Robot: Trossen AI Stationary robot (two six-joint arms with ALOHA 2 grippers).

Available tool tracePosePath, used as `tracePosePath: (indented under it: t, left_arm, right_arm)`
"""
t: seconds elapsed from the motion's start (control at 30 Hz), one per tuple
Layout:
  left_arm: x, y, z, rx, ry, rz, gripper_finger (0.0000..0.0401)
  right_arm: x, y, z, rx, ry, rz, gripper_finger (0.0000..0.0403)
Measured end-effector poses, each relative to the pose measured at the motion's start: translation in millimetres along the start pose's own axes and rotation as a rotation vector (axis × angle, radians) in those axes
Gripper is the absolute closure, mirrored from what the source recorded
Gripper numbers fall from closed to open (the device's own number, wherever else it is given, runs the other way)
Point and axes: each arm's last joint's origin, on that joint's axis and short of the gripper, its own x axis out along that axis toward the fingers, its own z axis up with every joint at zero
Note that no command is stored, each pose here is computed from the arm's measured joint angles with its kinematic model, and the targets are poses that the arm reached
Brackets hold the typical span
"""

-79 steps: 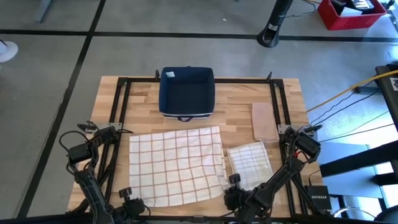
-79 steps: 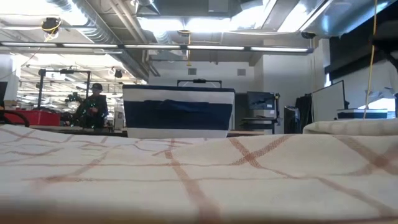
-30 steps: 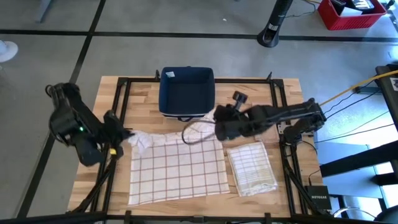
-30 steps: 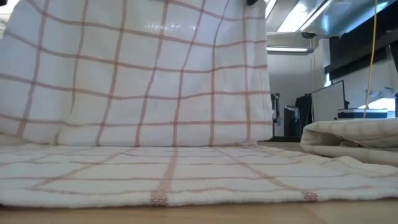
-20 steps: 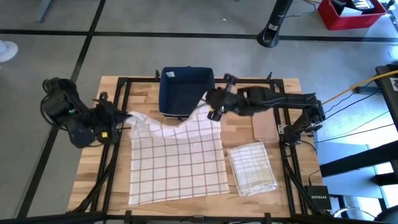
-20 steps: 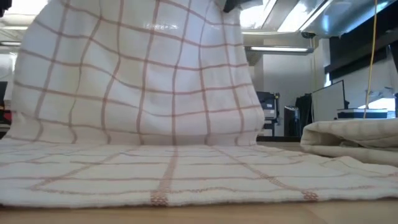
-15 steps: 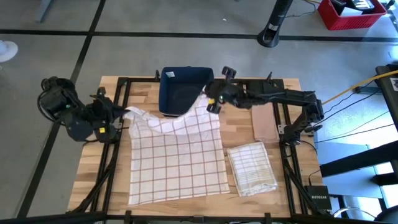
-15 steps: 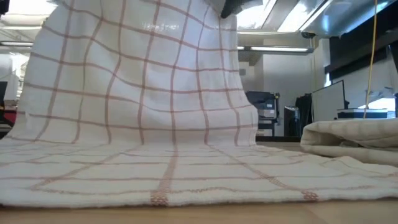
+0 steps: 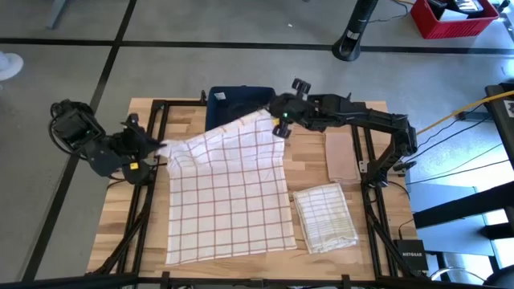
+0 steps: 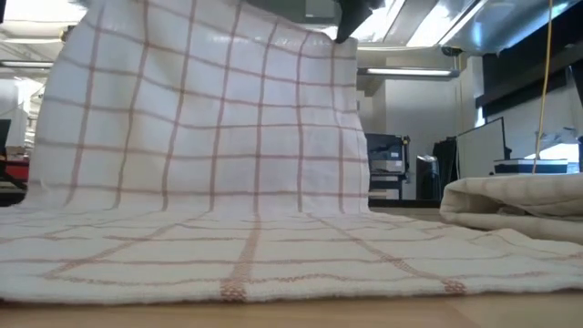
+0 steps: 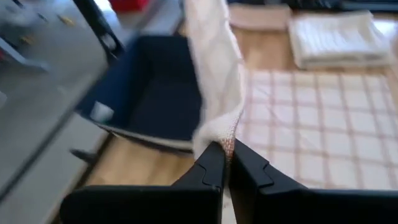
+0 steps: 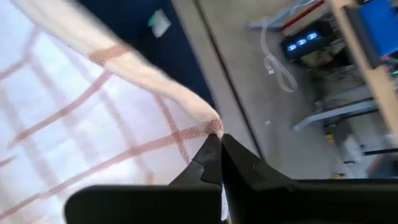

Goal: Fold towel
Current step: Fold the white with brown pattern towel on the table

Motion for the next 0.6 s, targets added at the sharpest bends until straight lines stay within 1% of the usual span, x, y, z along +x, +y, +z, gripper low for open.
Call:
tracePosePath:
  t: [0.1,0.2,0.33,0.47,0.6]
  left_arm:
    - [4.4,-6.3,-5.6,-0.024,0.082,-0.057,0.04]
    - [11.0,-13.8,-12.8,-0.039,0.158,-0.081,0.04]
    - [21.6,-26.4,-24.7,-0.06,0.268,-0.109,0.04]
    - [28.6,-41.2,-35.3,-0.082,0.33,-0.174,0.04]
    - [29.1,-56.2,-37.2,-0.112,0.339,-0.243,0.04]
  right_arm:
    - [-6.8,10.5,-4.8,-0.005,0.036,0.05,0.04]
    - [-15.2,21.4,-10.0,-0.01,0.074,0.087,0.04]
    - [-29.7,39.8,-13.9,0.024,0.097,0.187,0.04]
    - [-47.0,61.2,-15.8,0.038,0.091,0.29,0.04]
    - [-55.6,85.7,-23.9,0.034,0.11,0.327,0.04]
